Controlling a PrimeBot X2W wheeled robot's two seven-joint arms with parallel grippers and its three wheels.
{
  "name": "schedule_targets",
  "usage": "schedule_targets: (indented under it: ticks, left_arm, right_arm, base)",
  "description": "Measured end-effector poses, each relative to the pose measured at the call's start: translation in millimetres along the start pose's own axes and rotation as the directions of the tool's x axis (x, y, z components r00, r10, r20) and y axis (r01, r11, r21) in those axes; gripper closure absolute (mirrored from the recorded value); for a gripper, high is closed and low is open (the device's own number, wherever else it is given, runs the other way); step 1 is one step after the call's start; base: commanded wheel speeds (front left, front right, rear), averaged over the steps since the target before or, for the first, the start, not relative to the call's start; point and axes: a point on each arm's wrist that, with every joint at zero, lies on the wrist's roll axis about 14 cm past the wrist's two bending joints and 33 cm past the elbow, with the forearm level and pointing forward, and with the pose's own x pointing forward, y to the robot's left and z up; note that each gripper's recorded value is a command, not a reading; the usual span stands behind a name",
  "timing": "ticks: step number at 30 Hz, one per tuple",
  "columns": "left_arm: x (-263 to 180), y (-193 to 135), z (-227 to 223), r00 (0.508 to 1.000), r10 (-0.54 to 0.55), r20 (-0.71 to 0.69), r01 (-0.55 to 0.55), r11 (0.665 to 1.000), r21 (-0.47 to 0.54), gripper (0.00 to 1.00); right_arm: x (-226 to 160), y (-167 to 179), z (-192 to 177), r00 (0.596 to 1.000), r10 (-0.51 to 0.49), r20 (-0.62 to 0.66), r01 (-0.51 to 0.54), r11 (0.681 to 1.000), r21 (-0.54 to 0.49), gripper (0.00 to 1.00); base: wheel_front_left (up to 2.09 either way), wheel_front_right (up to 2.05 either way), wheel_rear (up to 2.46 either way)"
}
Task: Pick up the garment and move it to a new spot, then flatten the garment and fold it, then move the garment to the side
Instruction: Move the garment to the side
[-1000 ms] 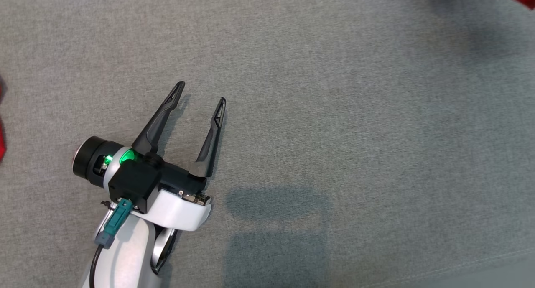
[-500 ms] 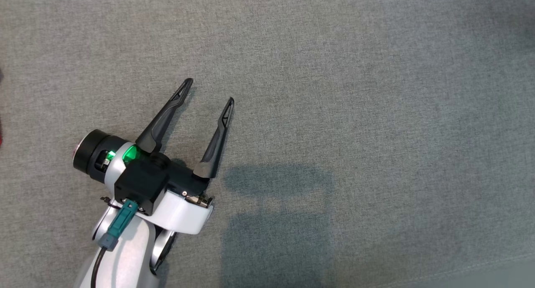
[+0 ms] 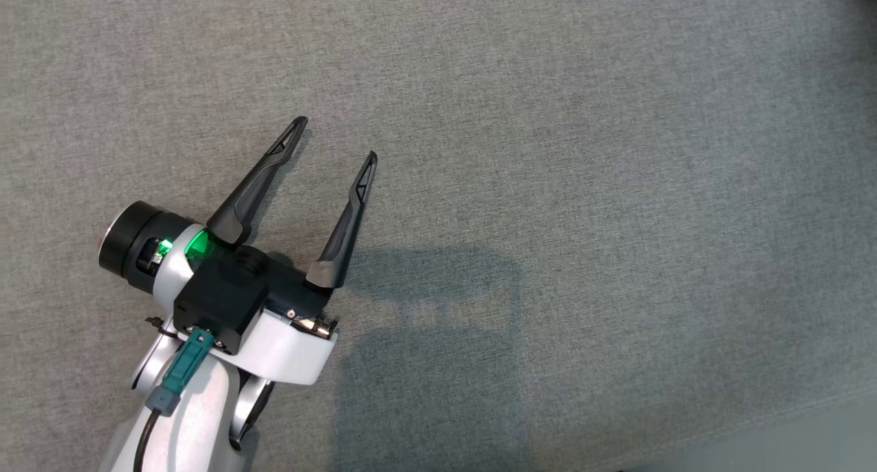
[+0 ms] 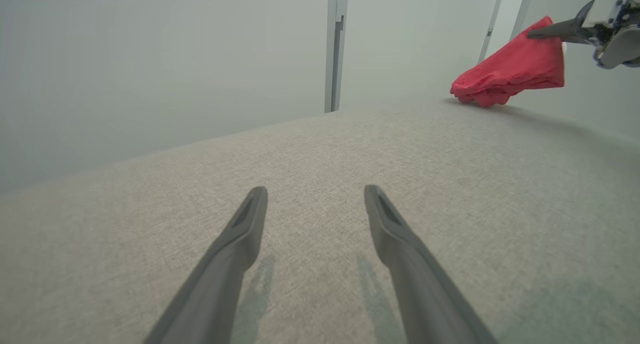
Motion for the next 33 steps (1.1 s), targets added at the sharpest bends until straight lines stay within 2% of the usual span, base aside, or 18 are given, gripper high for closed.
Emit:
schedule_targets:
  ticks: [10,19,28,29,30,31,33]
  left_arm:
    - [6,-12,3,0.999,-0.040,0.004,0.040,0.999,-0.004,0.00]
    - [7,-18,7,0.999,-0.053,0.009,0.054,0.998,-0.013,0.00]
    - [5,-22,10,0.998,-0.062,0.012,0.062,0.998,-0.015,0.00]
    - [5,-22,11,0.998,-0.063,0.012,0.063,0.998,-0.015,0.00]
    - [5,-23,11,0.998,-0.064,0.011,0.064,0.998,-0.014,0.00]
    - [4,-23,11,0.998,-0.065,0.009,0.065,0.998,-0.013,0.00]
    - [3,-23,13,0.998,-0.064,0.015,0.064,0.998,-0.010,0.00]
  right_arm:
    - [-38,-58,-38,0.979,-0.179,-0.097,0.180,0.984,0.005,1.00]
    - [-57,-75,-67,0.947,-0.255,-0.197,0.269,0.962,0.045,1.00]
    - [-64,-78,-78,0.930,-0.279,-0.238,0.298,0.954,0.046,1.00]
    - [-65,-80,-79,0.928,-0.285,-0.240,0.303,0.952,0.045,0.87]
    - [-66,-80,-79,0.927,-0.288,-0.241,0.307,0.951,0.044,0.29]
    - [-67,-81,-79,0.926,-0.290,-0.242,0.309,0.950,0.042,0.00]
    - [-70,-83,-78,0.922,-0.299,-0.245,0.317,0.948,0.033,0.00]
  base:
    - [0.00,0.00,0.00]
    - [0.00,0.00,0.00]
    - [0.00,0.00,0.00]
    - [0.00,0.00,0.00]
    - [0.00,0.00,0.00]
    - [0.00,0.00,0.00]
    - [0.00,0.00,0.00]
